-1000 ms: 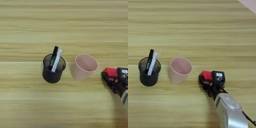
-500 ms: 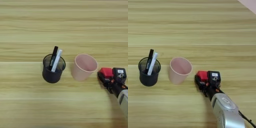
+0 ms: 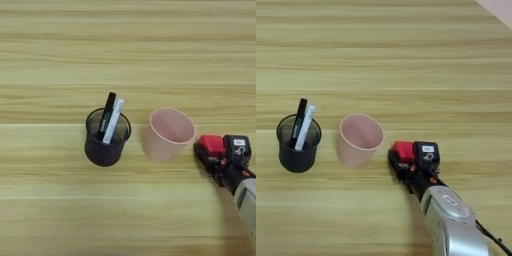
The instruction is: Move the objects on the table
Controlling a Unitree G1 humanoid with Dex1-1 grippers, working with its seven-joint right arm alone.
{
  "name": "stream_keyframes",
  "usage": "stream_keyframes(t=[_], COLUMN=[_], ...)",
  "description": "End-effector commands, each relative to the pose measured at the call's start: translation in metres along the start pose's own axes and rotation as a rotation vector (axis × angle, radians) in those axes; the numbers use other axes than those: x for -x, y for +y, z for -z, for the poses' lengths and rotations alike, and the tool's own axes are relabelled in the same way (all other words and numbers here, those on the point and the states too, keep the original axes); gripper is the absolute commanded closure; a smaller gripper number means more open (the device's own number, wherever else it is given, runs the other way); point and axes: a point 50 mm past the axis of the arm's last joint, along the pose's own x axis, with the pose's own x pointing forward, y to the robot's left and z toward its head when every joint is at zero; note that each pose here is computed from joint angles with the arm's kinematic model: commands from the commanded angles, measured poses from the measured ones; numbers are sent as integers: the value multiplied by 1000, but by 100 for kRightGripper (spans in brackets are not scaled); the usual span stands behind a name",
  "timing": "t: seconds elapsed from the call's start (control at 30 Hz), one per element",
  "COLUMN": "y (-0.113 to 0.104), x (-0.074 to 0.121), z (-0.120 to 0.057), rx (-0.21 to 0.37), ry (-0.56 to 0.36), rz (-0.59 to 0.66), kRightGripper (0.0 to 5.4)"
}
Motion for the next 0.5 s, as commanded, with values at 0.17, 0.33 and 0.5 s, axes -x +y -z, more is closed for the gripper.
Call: stream_keyframes(t=[0.17, 0.33, 0.5], y=[4, 4, 2], x=[2, 2, 2], z=[8, 2, -3], rx=[7, 4, 17], ry=[50, 20, -8], rz=[-21, -27, -15], kRightGripper=[193, 138, 91])
